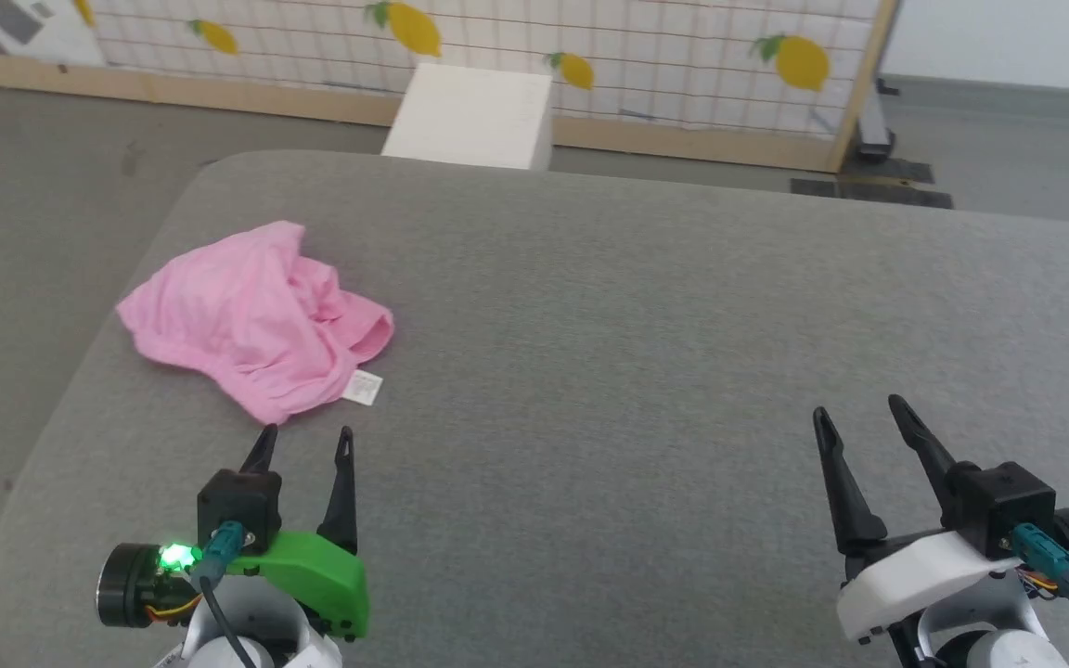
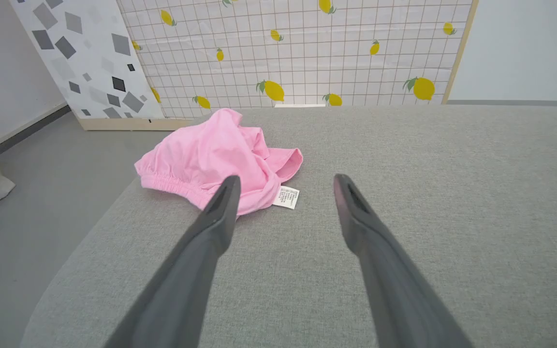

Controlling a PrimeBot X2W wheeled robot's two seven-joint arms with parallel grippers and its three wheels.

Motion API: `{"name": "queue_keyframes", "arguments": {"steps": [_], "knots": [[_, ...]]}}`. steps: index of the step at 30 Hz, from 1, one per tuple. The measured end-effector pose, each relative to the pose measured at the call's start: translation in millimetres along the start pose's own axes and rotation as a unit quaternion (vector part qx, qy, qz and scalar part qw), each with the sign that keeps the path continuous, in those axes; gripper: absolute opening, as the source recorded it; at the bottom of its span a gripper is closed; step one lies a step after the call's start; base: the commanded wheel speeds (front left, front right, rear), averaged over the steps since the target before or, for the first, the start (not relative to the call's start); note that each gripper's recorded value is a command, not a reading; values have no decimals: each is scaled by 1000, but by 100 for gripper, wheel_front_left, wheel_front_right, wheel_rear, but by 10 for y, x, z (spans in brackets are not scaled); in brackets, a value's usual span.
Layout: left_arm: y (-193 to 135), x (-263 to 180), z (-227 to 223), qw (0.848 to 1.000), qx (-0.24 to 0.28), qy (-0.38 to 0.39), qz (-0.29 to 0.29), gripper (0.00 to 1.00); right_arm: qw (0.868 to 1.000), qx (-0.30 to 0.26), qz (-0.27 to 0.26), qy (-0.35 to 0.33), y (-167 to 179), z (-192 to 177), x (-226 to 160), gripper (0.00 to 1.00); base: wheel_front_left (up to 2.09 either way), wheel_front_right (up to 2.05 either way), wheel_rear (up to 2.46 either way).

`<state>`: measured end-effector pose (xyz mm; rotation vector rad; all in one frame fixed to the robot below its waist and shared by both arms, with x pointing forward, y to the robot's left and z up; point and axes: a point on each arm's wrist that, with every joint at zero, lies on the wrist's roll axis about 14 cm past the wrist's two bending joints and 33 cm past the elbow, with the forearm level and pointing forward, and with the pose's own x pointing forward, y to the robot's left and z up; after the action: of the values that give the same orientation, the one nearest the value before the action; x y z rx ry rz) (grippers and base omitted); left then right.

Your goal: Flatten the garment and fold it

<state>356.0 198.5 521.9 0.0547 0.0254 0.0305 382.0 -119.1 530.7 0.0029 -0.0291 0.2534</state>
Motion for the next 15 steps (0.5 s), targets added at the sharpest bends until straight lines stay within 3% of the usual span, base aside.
{"name": "queue_keyframes", "arguments": {"steps": [15], "knots": [[484,-356,34,997,13,-6,76,100,995,19,94,2,615,10,151,100,0,0,0]]}}
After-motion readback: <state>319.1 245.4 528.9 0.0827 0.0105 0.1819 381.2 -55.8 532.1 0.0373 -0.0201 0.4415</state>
